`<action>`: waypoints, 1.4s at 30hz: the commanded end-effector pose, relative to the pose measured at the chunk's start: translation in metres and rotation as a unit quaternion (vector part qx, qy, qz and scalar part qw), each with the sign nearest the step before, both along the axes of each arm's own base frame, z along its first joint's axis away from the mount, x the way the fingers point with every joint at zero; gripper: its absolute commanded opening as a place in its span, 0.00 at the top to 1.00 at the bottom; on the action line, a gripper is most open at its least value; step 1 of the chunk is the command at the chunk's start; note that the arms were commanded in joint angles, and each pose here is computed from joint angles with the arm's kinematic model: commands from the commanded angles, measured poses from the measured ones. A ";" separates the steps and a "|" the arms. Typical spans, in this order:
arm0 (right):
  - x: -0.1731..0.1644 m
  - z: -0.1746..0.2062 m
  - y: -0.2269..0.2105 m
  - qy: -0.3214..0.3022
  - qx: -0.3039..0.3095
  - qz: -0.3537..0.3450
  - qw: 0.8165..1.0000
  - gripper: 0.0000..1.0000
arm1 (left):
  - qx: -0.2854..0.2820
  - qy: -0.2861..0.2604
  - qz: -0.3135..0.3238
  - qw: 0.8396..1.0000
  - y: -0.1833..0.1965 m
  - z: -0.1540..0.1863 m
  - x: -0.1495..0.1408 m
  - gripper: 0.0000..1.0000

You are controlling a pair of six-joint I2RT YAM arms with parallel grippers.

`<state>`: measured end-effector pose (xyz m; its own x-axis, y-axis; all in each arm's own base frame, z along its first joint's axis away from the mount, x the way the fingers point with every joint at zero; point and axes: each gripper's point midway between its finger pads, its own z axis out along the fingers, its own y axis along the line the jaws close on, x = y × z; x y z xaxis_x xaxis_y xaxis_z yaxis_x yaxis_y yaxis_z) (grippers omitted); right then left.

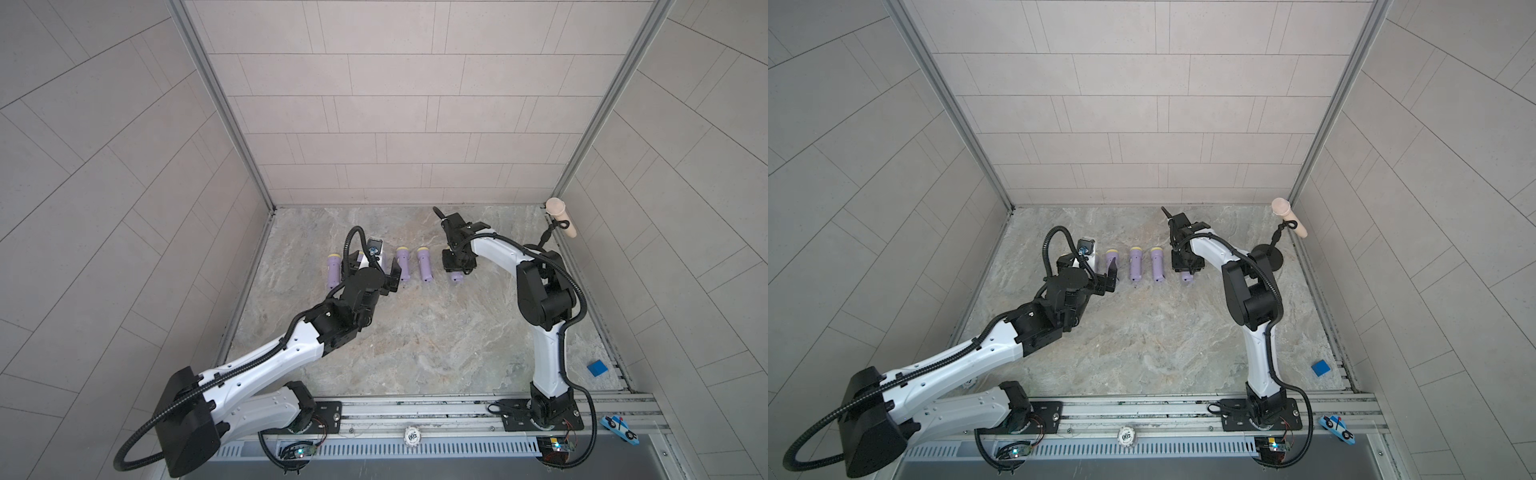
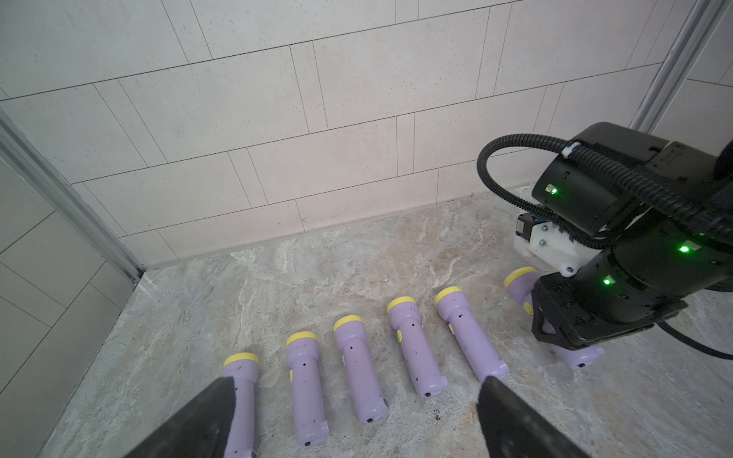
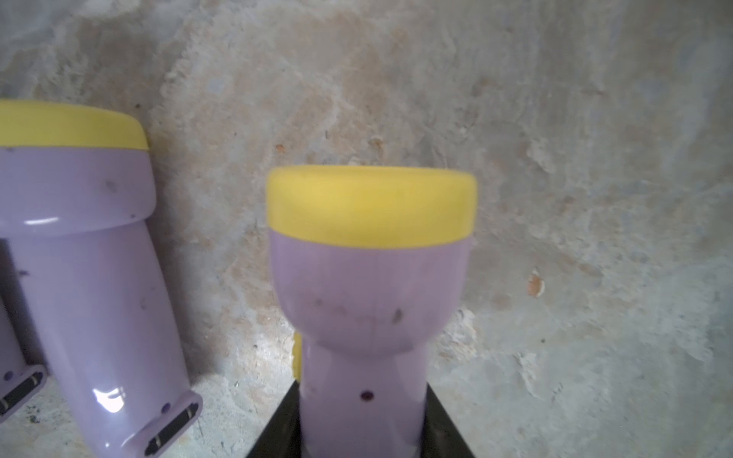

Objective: Close the plug at the bottom of the flashlight
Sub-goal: Place the flashlight at the center of the board.

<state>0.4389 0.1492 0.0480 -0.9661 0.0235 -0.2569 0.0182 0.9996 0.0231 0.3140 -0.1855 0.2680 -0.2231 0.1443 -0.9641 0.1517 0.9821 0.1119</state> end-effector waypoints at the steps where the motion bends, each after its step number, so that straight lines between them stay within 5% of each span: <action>1: 0.008 0.002 0.003 -0.011 -0.006 0.008 1.000 1.00 | -0.002 0.002 0.020 1.000 0.009 -0.005 0.001 0.00; 42: 0.023 -0.016 0.020 0.000 0.004 -0.003 1.000 1.00 | 0.001 0.012 0.025 1.000 0.012 -0.014 0.008 0.01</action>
